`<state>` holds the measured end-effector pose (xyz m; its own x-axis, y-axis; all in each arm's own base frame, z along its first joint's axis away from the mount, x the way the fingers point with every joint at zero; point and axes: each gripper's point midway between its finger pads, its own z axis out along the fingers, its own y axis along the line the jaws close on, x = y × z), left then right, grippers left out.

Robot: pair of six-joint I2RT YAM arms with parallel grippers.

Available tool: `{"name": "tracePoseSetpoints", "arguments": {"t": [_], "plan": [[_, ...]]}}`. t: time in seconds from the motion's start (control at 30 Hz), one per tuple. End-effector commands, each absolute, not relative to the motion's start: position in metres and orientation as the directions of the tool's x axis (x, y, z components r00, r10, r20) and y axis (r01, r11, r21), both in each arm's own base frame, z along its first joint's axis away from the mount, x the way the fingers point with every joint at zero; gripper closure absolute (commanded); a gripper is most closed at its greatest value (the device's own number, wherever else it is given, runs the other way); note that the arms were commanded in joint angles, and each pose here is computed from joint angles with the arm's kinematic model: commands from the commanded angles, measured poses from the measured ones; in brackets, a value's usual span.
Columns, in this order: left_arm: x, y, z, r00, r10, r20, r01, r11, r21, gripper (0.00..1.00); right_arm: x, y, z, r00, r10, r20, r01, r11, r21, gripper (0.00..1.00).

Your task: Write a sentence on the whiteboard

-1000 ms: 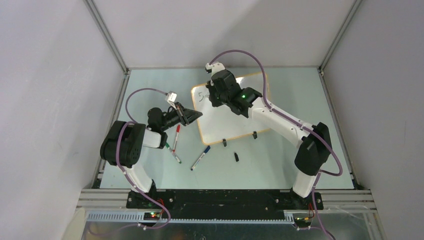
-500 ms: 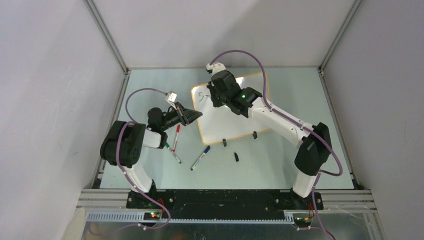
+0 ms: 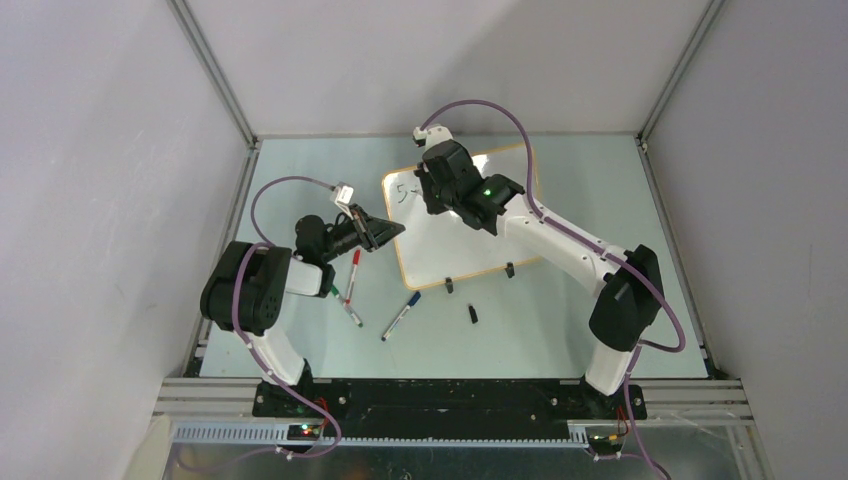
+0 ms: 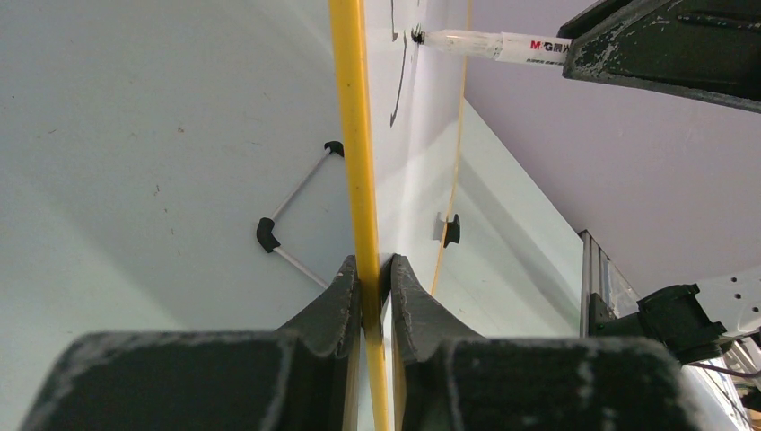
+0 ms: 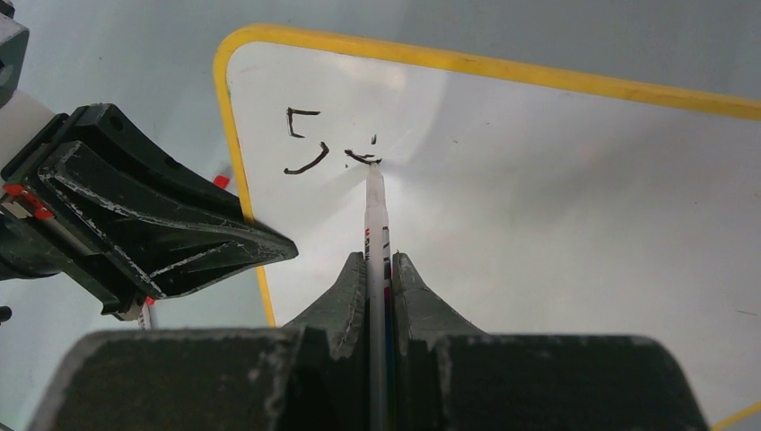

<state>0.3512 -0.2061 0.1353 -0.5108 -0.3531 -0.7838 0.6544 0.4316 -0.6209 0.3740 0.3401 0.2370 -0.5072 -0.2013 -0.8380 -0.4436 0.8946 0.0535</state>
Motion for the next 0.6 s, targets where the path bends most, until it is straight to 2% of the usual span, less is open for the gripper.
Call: {"name": "tracePoseSetpoints", "arguments": {"t": [0.0, 0.57], "plan": [[0.3594, -0.2023, 0.1324, -0.454, -0.333, -0.827, 0.68, 0.471, -0.563, 1.0, 0.3869, 0.3282, 0.257, -0.48, -0.155, -0.864, -0.386, 0.921, 0.05, 1.0], [0.3591, -0.203, 0.1328, -0.454, -0.335, -0.826, 0.681, 0.467, -0.564, 1.0, 0.3889, 0.3213, 0.2617, -0.477, -0.14, -0.867, -0.369, 0.928, 0.053, 1.0]]}}
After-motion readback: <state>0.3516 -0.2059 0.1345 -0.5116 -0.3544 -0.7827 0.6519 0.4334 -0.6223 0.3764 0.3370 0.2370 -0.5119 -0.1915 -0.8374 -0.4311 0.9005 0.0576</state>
